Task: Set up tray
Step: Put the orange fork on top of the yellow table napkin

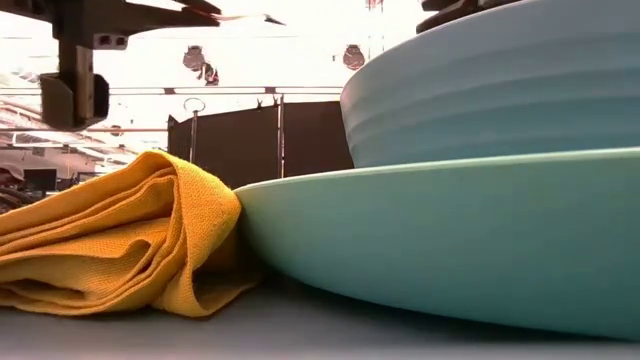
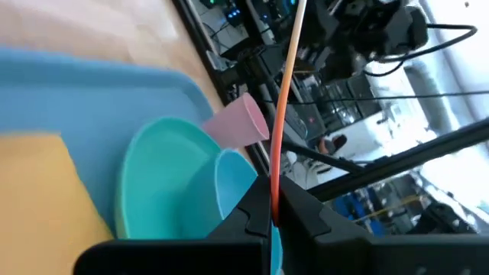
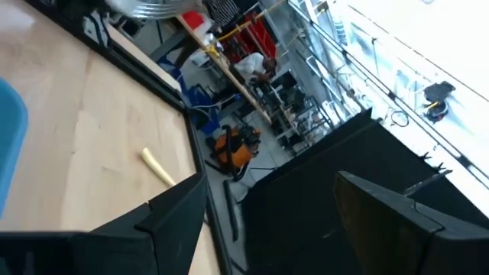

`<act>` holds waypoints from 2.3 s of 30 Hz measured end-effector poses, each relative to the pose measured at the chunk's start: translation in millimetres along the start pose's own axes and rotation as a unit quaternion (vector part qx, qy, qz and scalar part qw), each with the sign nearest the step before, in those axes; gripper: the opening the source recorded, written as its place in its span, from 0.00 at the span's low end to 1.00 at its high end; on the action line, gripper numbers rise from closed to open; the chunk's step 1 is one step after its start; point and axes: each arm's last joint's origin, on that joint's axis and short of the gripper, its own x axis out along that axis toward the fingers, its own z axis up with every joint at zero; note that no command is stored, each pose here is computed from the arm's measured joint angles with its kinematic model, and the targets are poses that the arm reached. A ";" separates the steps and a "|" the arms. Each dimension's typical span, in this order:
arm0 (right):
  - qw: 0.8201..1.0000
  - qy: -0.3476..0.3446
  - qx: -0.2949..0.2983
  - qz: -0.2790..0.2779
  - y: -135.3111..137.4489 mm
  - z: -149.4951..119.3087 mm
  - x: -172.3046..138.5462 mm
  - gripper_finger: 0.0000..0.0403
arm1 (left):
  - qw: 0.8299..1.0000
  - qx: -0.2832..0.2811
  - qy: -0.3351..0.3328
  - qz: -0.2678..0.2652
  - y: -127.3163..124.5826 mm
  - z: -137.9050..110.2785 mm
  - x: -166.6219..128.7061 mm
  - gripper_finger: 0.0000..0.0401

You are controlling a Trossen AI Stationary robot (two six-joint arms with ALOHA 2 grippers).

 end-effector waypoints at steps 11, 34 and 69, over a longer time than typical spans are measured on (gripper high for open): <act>1.000 -0.016 -0.001 0.003 -6.3 -4.6 14.0 0.69 | 0.996 -0.063 -0.055 0.017 -1.7 -70.2 0.7 0.02; 0.994 -0.104 0.012 0.022 -14.4 0.7 20.5 0.69 | 0.988 -0.140 -0.063 0.026 -4.4 -123.5 -27.2 0.02; 0.995 -0.100 -0.015 0.016 -15.5 -1.1 23.1 0.69 | 0.941 -0.329 0.009 0.085 -1.6 -117.4 -40.0 0.02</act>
